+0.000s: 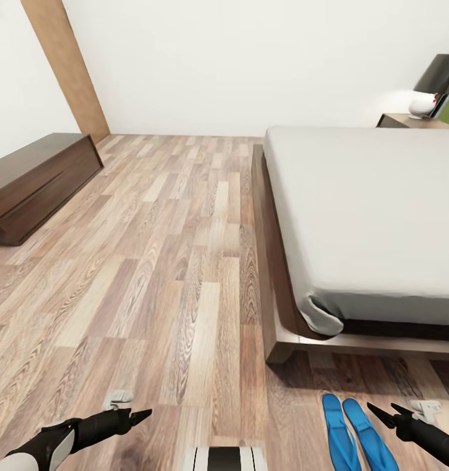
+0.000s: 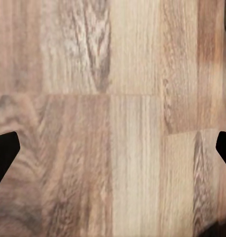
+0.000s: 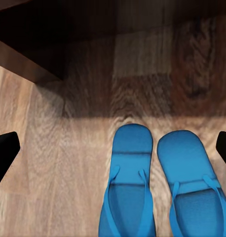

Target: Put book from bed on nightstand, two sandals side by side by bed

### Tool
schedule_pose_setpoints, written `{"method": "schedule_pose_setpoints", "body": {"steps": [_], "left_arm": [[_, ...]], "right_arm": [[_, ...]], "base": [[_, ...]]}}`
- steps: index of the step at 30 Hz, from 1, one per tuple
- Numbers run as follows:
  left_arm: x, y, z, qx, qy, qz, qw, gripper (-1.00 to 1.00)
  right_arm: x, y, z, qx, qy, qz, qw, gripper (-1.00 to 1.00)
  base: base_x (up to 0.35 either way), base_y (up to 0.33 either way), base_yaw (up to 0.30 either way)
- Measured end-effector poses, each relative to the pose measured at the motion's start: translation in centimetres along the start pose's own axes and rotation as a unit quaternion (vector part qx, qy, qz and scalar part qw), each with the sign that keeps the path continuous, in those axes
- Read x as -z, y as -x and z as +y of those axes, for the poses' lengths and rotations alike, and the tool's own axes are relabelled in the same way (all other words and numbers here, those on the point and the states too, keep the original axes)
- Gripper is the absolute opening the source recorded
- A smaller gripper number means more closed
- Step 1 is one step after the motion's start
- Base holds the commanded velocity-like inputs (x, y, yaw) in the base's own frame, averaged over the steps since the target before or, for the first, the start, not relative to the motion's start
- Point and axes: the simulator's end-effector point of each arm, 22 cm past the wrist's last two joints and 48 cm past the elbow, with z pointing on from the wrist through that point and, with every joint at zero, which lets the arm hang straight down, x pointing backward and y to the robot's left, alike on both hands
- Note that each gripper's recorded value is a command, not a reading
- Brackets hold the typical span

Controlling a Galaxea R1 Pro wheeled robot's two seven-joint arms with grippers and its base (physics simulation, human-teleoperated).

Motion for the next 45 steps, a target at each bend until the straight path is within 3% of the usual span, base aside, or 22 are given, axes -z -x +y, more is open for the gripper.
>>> {"method": "schedule_pose_setpoints", "body": {"steps": [15, 19, 28, 34, 45], "left_arm": [[1.2, 2.6, -1.4, -0.015, -0.005, -0.026, 0.9995, 1.0], [0.6, 3.0, -2.8, -0.018, -0.01, -0.032, 0.9993, 1.0], [1.0, 2.4, -2.9, -0.007, 0.005, -0.031, 0.9995, 1.0], [1.5, 3.0, -3.3, -0.02, 0.006, -0.049, 0.9986, 1.0], [2.5, 3.8, -3.9, -0.026, 0.01, -0.066, 0.9974, 1.0]], "right_arm": [[0.9, 2.8, 1.0, 0.006, 0.009, -0.03, 0.9995, 1.0], [1.1, 3.4, 1.2, 0.005, 0.009, -0.035, 0.9993, 1.0], [-1.0, 2.7, 5.9, -0.012, 0.046, -0.045, 0.9978, 1.0], [-0.8, 0.9, 7.1, -0.032, 0.051, -0.035, 0.9976, 1.0], [-0.1, 2.2, 8.0, -0.028, 0.059, -0.048, 0.9967, 1.0]], "base": [[0.0, 0.0, 0.0], [0.0, 0.0, 0.0], [0.0, 0.0, 0.0], [0.0, 0.0, 0.0], [0.0, 0.0, 0.0]]}}
